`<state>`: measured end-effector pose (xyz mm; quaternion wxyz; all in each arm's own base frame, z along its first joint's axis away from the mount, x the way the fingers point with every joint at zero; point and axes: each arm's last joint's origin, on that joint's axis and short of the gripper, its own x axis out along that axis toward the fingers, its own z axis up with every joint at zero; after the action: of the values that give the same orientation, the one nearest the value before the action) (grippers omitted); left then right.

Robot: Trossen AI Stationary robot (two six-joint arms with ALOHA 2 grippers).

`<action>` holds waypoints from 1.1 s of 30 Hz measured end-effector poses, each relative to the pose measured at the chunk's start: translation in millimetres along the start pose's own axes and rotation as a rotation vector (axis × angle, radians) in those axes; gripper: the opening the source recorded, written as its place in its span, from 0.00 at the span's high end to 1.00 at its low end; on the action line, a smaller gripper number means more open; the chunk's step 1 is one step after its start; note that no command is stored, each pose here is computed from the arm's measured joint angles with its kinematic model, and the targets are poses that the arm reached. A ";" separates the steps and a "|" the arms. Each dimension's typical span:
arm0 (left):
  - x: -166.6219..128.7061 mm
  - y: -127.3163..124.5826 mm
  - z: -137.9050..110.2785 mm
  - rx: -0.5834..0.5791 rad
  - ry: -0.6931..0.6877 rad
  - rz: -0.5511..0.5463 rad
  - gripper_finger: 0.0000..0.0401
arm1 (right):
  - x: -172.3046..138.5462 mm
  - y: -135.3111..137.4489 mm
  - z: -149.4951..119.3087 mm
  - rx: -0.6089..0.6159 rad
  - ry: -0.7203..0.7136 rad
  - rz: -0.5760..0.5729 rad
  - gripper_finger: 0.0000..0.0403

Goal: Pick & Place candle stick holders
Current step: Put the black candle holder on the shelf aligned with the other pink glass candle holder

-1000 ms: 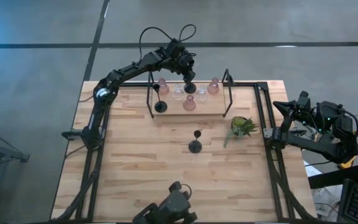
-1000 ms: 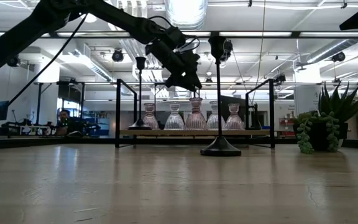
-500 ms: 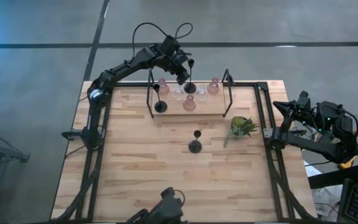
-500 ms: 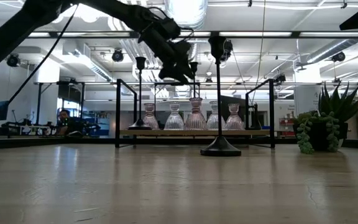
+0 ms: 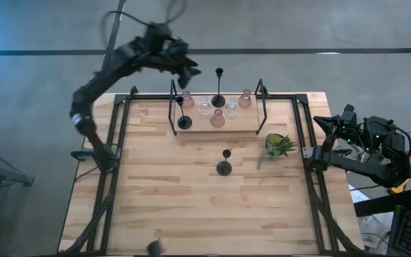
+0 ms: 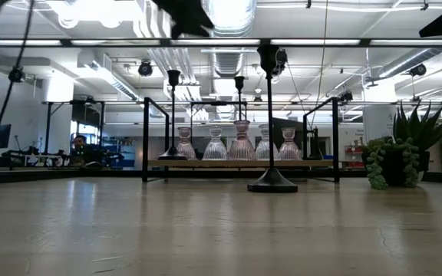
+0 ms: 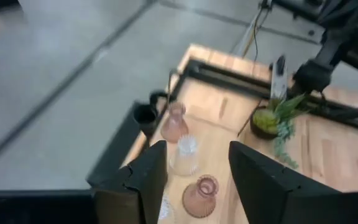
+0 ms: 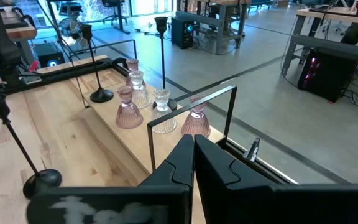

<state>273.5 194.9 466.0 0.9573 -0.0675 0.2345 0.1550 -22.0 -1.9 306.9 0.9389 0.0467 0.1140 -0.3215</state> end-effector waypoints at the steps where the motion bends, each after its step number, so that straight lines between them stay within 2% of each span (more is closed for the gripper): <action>1: -14.4 -4.2 2.6 0.014 -0.022 0.013 0.57 | 0.1 0.0 0.0 0.000 0.000 0.000 0.98; 5: -67.2 -24.2 0.0 0.057 -0.092 0.024 0.67 | -0.1 0.0 0.0 0.000 0.000 0.000 0.98; 8: -97.7 -38.5 -16.8 0.069 -0.122 0.013 0.75 | 0.0 0.0 -0.1 0.000 0.000 0.000 0.98; 10: -113.3 -45.0 -32.1 0.055 -0.152 0.011 0.80 | 0.0 -0.1 0.0 -0.039 0.000 -0.002 0.98; 13: -132.9 -52.6 -60.6 0.029 -0.203 0.015 0.87 | 0.0 -0.1 0.2 -0.180 -0.003 -0.002 0.98; 18: -158.6 -64.1 -113.5 0.068 -0.268 0.023 0.98 | -0.1 0.4 5.1 -0.186 -0.051 -0.003 0.98; 24: -184.1 -75.1 -166.6 0.001 -0.347 0.033 0.98 | -0.3 -0.1 7.9 -0.179 -0.078 -0.027 0.98; 29: -202.9 -80.8 -204.5 -0.050 -0.400 0.114 0.99 | -0.3 -0.1 8.6 -0.176 -0.085 -0.028 0.98; 33: -224.8 -87.9 -230.6 -0.043 -0.487 0.150 0.99 | -0.3 -0.1 8.6 -0.176 -0.085 -0.028 0.98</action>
<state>14.4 5.8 373.5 0.9697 -0.0308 -0.0020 0.2422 -20.8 -3.1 315.3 0.9388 -0.0512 0.1023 -0.3248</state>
